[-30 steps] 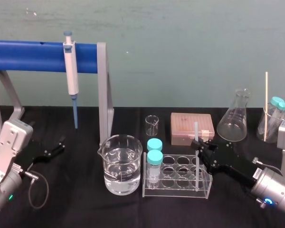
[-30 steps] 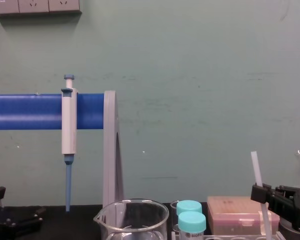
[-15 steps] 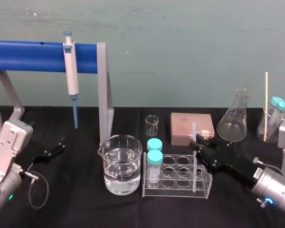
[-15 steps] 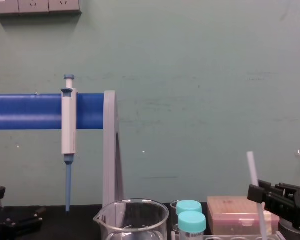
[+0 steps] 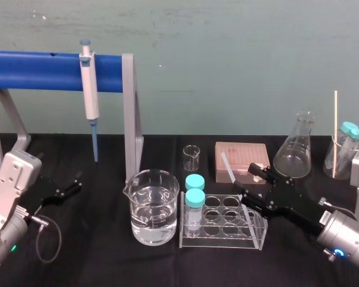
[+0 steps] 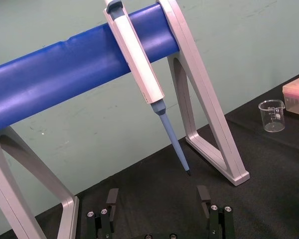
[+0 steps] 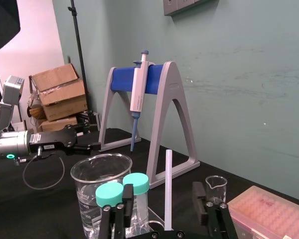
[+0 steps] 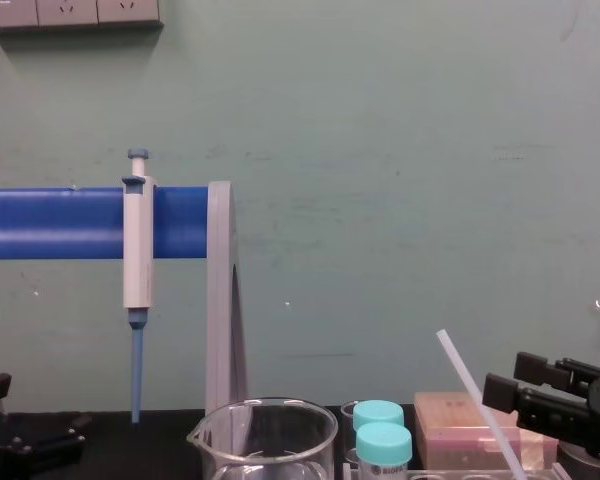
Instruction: Pick up the stirring rod with one hand, then place it down.
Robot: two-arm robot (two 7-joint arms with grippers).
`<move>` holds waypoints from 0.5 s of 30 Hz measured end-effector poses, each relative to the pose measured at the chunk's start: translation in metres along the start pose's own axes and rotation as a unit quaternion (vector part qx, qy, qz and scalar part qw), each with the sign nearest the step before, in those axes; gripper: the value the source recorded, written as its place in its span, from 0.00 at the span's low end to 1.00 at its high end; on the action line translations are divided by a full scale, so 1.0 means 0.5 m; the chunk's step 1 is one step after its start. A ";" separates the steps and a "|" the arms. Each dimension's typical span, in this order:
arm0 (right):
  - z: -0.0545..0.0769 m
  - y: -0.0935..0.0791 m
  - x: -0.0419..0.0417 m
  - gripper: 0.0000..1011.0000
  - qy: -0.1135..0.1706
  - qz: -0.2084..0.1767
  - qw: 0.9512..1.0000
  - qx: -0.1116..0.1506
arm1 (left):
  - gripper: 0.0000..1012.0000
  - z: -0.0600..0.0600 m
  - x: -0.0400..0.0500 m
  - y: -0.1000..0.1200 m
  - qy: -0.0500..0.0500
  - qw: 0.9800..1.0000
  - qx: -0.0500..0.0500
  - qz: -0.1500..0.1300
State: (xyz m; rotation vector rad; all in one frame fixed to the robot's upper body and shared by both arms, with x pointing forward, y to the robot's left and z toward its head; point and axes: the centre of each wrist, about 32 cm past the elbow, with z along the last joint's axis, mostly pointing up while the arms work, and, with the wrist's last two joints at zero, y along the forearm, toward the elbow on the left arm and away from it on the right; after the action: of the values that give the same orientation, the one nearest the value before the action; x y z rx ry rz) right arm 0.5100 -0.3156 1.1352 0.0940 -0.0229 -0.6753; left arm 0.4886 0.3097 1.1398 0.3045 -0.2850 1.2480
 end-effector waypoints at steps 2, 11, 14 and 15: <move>0.000 0.000 0.000 0.78 0.000 0.000 1.000 0.000 | 0.99 0.000 0.000 0.000 0.000 1.000 0.000 0.000; 0.017 -0.004 0.001 0.99 -0.008 -0.049 0.999 -0.004 | 0.99 0.000 0.000 0.000 0.000 1.000 0.000 0.000; 0.027 -0.009 -0.005 0.99 -0.015 -0.110 0.994 -0.008 | 0.99 0.000 0.000 0.000 0.000 1.000 0.000 0.000; 0.029 -0.011 -0.007 0.99 -0.017 -0.131 0.991 -0.010 | 0.99 0.000 0.000 0.000 0.000 1.000 0.000 0.000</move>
State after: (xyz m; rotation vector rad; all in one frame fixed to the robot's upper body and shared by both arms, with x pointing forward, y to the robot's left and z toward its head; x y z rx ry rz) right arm 0.5034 -0.3188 1.1493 0.0675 -0.0370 -0.9387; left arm 0.4886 0.3097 1.1398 0.3045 -0.2851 1.2480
